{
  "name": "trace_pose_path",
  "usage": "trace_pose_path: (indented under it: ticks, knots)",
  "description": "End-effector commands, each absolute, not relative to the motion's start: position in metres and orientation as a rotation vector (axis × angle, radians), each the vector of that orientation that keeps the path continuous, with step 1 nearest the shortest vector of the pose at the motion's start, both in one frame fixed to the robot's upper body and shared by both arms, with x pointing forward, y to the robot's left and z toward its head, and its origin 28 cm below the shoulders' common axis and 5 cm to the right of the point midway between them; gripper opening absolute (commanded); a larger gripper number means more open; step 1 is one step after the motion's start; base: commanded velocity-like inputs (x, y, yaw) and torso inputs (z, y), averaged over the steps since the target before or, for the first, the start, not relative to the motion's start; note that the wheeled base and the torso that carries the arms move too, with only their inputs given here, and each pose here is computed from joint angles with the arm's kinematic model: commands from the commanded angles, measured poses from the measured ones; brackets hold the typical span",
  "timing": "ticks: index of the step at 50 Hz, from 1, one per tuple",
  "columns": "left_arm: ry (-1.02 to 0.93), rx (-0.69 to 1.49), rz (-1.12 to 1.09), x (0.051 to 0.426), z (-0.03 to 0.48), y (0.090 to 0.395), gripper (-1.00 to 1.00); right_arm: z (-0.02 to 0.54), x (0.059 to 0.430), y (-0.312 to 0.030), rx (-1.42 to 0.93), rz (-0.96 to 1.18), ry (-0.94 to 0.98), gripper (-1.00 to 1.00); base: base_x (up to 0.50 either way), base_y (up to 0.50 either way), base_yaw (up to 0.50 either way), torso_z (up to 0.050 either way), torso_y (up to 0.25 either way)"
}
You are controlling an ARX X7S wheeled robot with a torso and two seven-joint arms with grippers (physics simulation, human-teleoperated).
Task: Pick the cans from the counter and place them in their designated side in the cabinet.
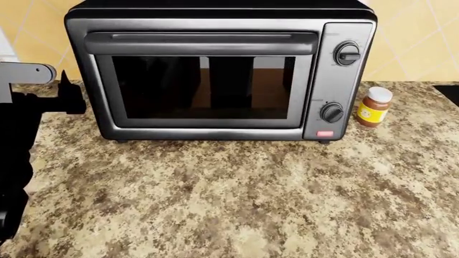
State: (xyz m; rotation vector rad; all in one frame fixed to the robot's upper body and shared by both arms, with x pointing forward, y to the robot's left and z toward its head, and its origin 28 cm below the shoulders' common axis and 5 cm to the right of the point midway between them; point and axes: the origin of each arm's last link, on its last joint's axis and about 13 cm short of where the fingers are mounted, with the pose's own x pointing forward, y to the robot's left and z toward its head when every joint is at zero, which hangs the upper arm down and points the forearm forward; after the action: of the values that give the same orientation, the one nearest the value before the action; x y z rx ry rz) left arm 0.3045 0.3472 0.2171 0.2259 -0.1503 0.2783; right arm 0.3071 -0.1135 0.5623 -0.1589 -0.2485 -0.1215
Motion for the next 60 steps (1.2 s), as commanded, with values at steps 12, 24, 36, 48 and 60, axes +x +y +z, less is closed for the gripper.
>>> trace_pose_path:
  ticks: [12,24,36,48,60]
  knots:
    - [-0.159,0.226,0.29,0.297,0.221,0.349,1.0,0.563,0.306,-0.113,-0.177,-0.117,-0.254,1.0,-0.21,0.0,0.0,0.0,0.0]
    - [-0.167,0.233,0.262,0.297,0.224,0.344,1.0,0.571,0.3,-0.113,-0.204,-0.088,-0.297,1.0,-0.39,0.0,0.0,0.0,0.0]
    - [-0.196,0.237,0.179,0.296,0.232,0.331,1.0,0.581,0.291,-0.124,-0.257,-0.025,-0.36,1.0,-0.04,0.0,0.0,0.0,0.0]
    - [-0.285,0.207,0.093,0.288,0.245,0.304,1.0,0.493,0.265,-0.148,-0.252,0.013,-0.359,1.0,0.0,0.0,0.0,0.0,0.0]
    - [-0.338,0.168,0.002,0.252,0.244,0.283,1.0,0.403,0.232,-0.157,-0.177,0.054,-0.34,1.0,0.0,0.0,0.0,0.0,0.0]
